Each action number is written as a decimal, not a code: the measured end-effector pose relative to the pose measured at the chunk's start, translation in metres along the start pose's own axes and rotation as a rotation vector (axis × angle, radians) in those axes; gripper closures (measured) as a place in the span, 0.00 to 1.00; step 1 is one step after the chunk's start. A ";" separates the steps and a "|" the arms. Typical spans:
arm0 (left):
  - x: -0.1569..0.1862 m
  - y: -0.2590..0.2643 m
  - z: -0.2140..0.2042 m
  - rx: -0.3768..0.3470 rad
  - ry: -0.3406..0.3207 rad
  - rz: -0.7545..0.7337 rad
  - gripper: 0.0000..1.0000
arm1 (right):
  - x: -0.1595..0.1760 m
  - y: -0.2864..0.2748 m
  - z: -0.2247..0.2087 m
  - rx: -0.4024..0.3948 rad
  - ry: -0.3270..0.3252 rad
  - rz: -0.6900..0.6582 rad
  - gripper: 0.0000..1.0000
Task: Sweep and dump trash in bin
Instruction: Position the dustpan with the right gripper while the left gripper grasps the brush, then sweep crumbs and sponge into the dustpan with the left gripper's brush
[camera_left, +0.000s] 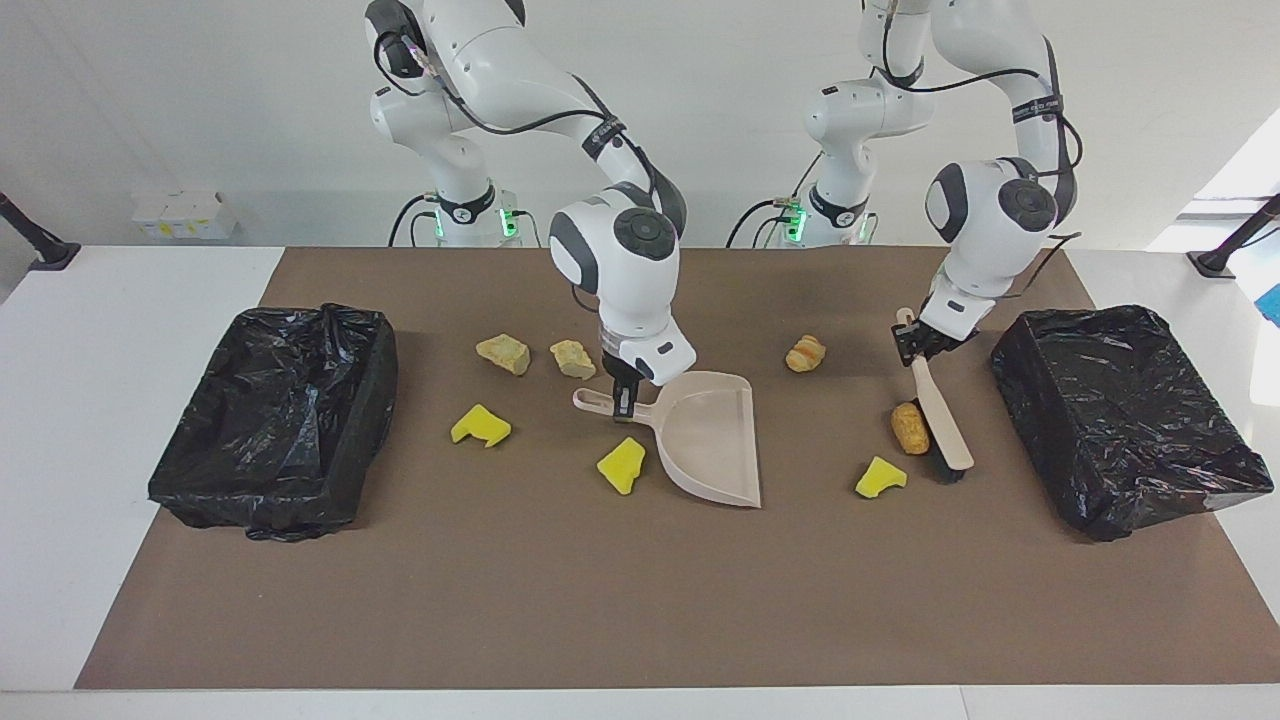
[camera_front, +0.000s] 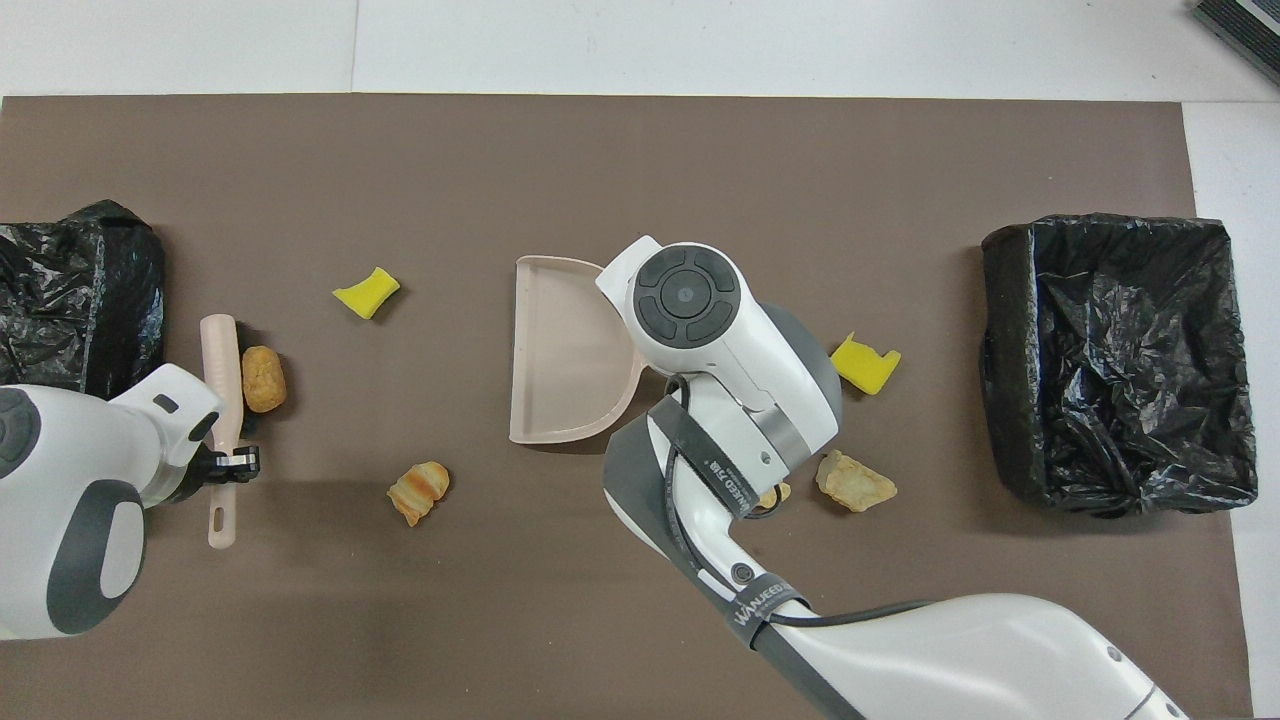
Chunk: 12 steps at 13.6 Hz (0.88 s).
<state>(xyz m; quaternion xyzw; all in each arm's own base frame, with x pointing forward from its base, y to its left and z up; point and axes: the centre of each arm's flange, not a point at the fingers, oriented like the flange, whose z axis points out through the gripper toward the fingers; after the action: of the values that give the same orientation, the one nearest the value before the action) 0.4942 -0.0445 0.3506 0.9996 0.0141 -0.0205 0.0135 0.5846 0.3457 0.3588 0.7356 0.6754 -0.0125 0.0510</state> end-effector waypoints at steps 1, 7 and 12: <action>0.007 0.014 0.003 -0.021 0.006 0.013 0.74 | 0.000 0.002 0.002 0.001 -0.001 -0.021 0.69; 0.051 0.025 -0.003 -0.054 0.042 0.097 0.74 | 0.002 0.006 -0.003 -0.047 -0.044 -0.140 0.69; 0.055 -0.001 -0.002 -0.053 0.044 0.094 0.74 | 0.003 0.003 -0.003 -0.028 -0.068 -0.214 0.69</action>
<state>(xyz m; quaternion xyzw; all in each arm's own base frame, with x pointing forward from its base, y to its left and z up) 0.5495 -0.0421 0.3507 0.9986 -0.0322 0.0026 0.0407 0.5872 0.3485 0.3614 0.6578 0.7479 -0.0334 0.0824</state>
